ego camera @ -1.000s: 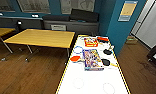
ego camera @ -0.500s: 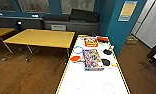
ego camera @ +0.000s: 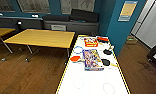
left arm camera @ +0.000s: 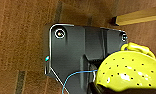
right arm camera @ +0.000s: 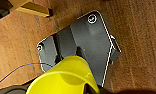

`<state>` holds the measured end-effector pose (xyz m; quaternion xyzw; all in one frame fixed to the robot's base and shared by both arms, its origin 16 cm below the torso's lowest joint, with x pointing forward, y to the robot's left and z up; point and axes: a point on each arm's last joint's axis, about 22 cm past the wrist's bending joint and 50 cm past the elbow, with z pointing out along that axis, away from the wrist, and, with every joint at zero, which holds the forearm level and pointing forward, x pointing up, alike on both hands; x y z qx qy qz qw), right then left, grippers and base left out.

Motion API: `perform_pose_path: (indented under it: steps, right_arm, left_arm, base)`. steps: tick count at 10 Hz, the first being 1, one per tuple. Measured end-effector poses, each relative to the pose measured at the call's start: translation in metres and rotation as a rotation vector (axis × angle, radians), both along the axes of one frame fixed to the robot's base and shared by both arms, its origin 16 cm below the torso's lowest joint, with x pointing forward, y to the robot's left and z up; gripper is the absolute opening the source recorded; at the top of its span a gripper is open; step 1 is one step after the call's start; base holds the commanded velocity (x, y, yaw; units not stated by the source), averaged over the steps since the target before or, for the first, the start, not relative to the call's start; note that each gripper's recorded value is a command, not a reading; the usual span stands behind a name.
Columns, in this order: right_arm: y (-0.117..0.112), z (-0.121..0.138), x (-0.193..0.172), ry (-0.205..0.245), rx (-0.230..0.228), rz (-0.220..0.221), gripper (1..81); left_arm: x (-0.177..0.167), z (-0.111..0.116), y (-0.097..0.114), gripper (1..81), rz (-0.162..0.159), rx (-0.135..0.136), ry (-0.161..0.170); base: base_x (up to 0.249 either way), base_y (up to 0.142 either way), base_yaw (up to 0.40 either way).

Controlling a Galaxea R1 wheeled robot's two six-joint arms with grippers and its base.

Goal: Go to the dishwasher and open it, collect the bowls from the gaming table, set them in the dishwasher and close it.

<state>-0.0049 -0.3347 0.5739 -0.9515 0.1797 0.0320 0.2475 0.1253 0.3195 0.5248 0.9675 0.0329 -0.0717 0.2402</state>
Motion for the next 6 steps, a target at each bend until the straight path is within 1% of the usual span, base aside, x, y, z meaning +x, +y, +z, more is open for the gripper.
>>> perform_pose_path:
  steps: [2, 3, 4, 5, 6]
  right_arm:
    - [0.007, -0.007, -0.002, 0.0, 0.001, 0.0, 1.0]
    - [0.008, -0.01, -0.002, -0.004, -0.001, 0.001, 1.0]
    - [0.009, -0.011, 0.002, -0.021, -0.002, 0.002, 1.0]
    - [0.012, -0.016, 0.004, -0.038, -0.004, 0.005, 1.0]
    - [0.017, -0.018, 0.008, -0.057, 0.0, 0.005, 1.0]
  left_arm:
    - [-0.034, -0.019, -0.003, 1.0, -0.003, 0.026, 0.03]
    - [-0.041, -0.026, -0.004, 1.0, -0.002, 0.039, 0.029]
    - [-0.04, -0.034, -0.004, 1.0, -0.001, 0.056, 0.006]
    - [-0.038, -0.042, -0.01, 1.0, -0.002, 0.067, -0.019]
    - [-0.042, -0.048, -0.021, 1.0, -0.008, 0.068, -0.033]
  base:
    - [0.0, 0.0, 0.0]
    - [0.0, 0.0, 0.0]
    - [0.0, 0.0, 0.0]
    - [0.0, 0.0, 0.0]
    - [0.0, 0.0, 0.0]
